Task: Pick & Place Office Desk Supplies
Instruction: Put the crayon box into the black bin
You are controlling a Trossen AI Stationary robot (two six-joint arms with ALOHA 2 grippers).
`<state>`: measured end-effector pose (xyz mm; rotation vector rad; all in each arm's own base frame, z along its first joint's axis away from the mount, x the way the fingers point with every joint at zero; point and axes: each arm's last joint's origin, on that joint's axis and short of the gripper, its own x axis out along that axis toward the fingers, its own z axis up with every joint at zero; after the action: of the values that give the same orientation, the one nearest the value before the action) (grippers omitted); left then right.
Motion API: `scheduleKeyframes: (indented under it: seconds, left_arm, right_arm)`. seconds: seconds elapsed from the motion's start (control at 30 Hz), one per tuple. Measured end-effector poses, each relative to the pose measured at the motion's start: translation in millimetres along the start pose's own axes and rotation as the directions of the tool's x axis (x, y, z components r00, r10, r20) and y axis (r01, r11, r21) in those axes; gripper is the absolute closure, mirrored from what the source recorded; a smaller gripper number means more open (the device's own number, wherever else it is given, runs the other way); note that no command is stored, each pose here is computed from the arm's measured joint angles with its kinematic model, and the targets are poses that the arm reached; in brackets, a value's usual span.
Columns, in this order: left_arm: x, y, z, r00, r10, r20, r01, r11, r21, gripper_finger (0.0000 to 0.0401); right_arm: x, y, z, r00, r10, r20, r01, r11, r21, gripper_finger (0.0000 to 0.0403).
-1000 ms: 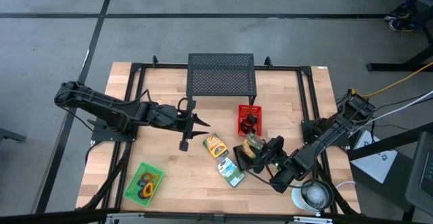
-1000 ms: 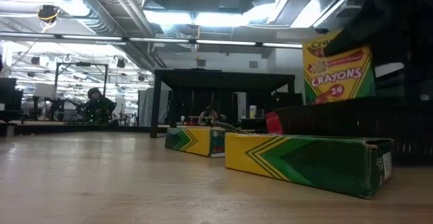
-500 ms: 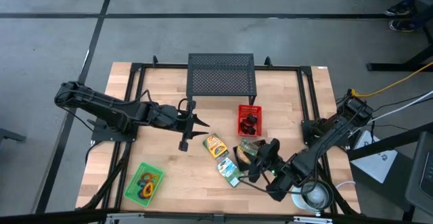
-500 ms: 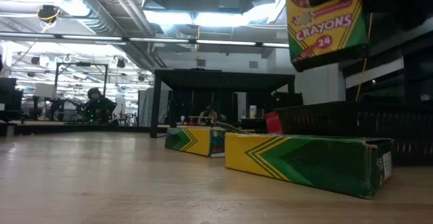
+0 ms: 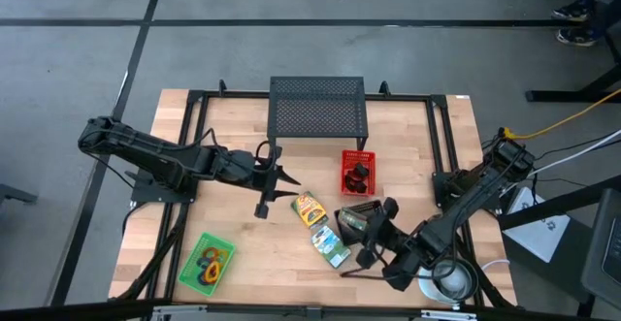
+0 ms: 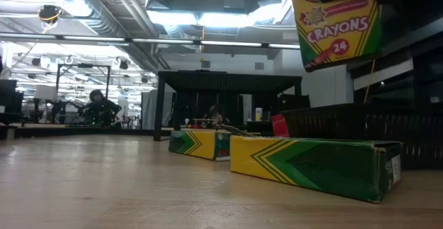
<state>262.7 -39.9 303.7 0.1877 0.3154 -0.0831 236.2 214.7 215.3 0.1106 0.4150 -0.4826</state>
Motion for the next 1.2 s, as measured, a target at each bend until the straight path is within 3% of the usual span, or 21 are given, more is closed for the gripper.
scheduleKeyframes:
  seconds: [0.27, 0.4, 0.53, 0.73, 0.93, 1.2]
  left_arm:
    - [0.0, 0.0, 0.1, 1.000, 0.001, 0.001, -0.001, 1.000, -0.023, 0.0290]
    - [0.0, -0.2, 0.8, 1.000, -0.007, 0.009, 0.008, 1.000, -0.028, 0.0290]
    - [0.4, -2.7, 2.3, 0.995, -0.096, 0.035, 0.095, 0.995, 0.019, 0.0290]
    - [10.6, -4.6, 3.7, 0.988, -0.126, 0.085, 0.122, 0.991, 0.057, 0.0285]
    - [36.5, -9.1, -8.9, 0.990, -0.130, 0.049, 0.125, 0.988, 0.095, 0.0270]
    - [42.5, -11.1, -2.0, 0.968, -0.194, 0.159, 0.179, 0.978, 0.104, 0.0251]
  right_arm:
    - [-0.9, 7.4, 1.6, 0.995, 0.087, -0.046, -0.092, 0.989, -0.112, 0.0280]
    - [-0.8, 6.3, 1.9, 0.998, 0.066, -0.024, -0.068, 0.986, -0.152, 0.0277]
    - [-1.2, 4.3, 5.0, 0.999, 0.009, 0.054, 0.001, 0.983, -0.185, 0.0277]
    - [-8.3, 6.5, 28.1, 0.990, 0.051, 0.135, -0.032, 0.990, -0.135, 0.0279]
    - [-4.5, 18.0, 57.3, 0.959, 0.160, 0.232, -0.119, 0.976, -0.180, 0.0276]
    - [3.7, 14.4, 64.6, 0.959, 0.151, 0.242, -0.108, 0.977, -0.184, 0.0280]
